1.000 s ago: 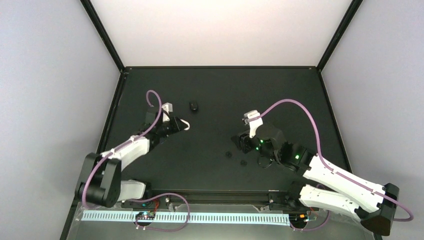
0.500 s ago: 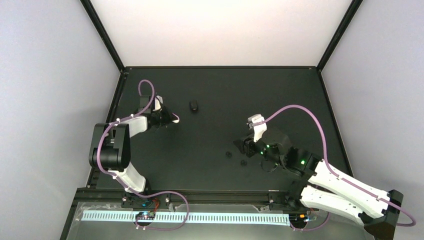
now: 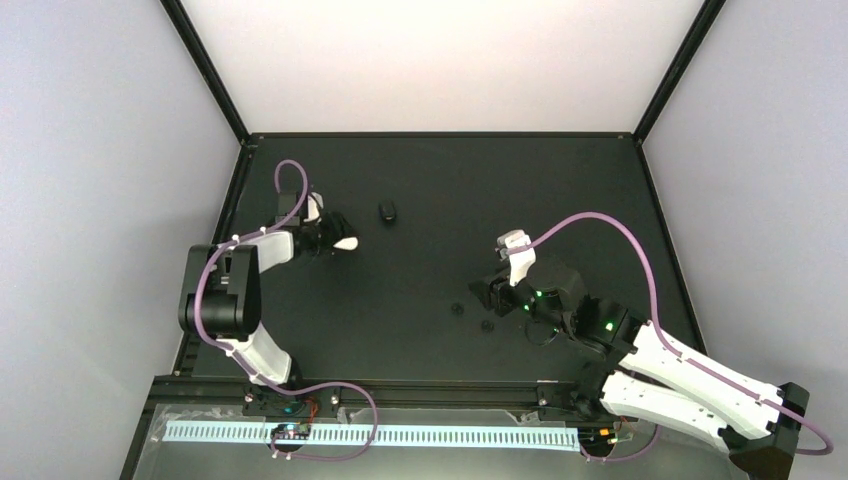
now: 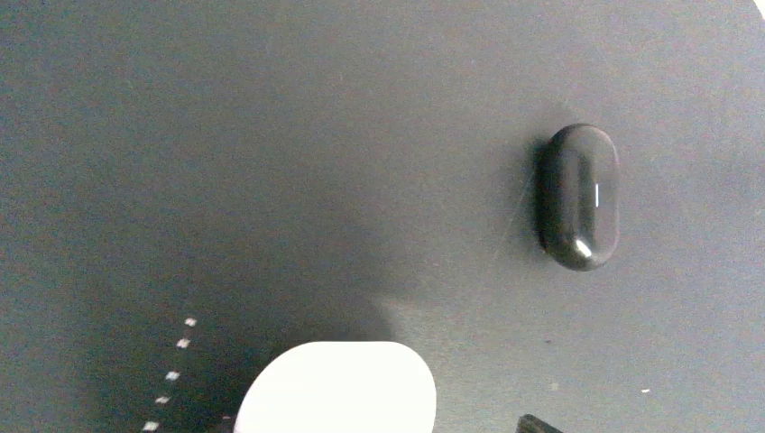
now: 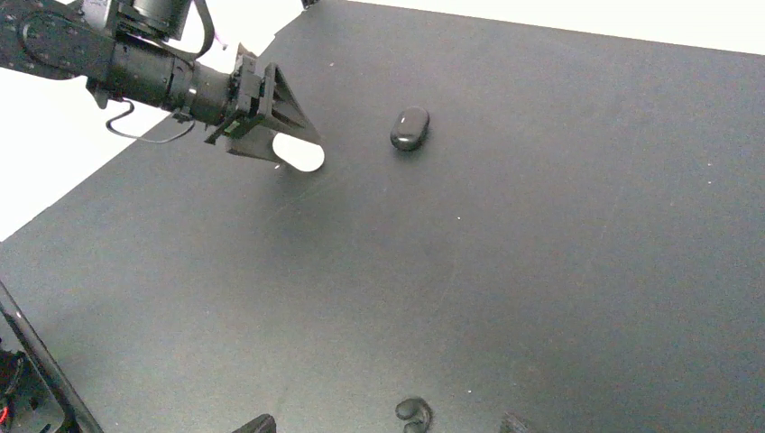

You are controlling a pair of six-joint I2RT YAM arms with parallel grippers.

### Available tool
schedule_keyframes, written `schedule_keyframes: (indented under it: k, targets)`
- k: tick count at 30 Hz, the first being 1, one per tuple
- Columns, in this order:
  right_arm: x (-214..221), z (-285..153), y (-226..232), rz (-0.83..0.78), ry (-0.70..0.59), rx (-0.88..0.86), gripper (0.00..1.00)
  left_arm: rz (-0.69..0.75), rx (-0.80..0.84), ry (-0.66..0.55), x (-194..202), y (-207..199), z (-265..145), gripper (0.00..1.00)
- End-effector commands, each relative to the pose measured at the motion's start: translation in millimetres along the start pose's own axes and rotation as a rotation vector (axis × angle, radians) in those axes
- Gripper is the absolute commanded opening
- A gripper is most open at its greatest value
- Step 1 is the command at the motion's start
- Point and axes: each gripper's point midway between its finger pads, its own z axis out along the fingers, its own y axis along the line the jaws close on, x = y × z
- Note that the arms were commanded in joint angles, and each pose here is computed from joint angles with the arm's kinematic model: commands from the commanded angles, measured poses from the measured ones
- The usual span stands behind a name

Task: Insert the wireless bluetooth earbuds into the charging case
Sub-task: Place the charging case at the center of the board, then move the charging case to the center of the board.

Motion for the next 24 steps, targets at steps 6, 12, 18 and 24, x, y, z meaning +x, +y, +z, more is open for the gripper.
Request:
schedule_keyframes:
  k: [6,12,18,24]
  targets:
    - [-14.4,-11.9,-5.7,-0.013,-0.042,0.029,0.65,0.023,-0.156,-0.177,-28.4,4.1,-60.7,0.99]
    - [-17.5,-15.1,-7.3,-0.008,-0.067,0.031,0.65,0.19,-0.116,-0.245,-51.0,-60.2,-67.0,0.99]
    - [-9.0,-8.0,-7.8,-0.007,-0.024,0.041,0.65,0.326,-0.271,-0.175,-53.5,-95.5,-20.0,0.99]
    - [-5.5,-6.4,-11.0,0.003,-0.011,0.059,0.65,0.33,-0.377,-0.072,-50.6,-95.9,29.2,0.99]
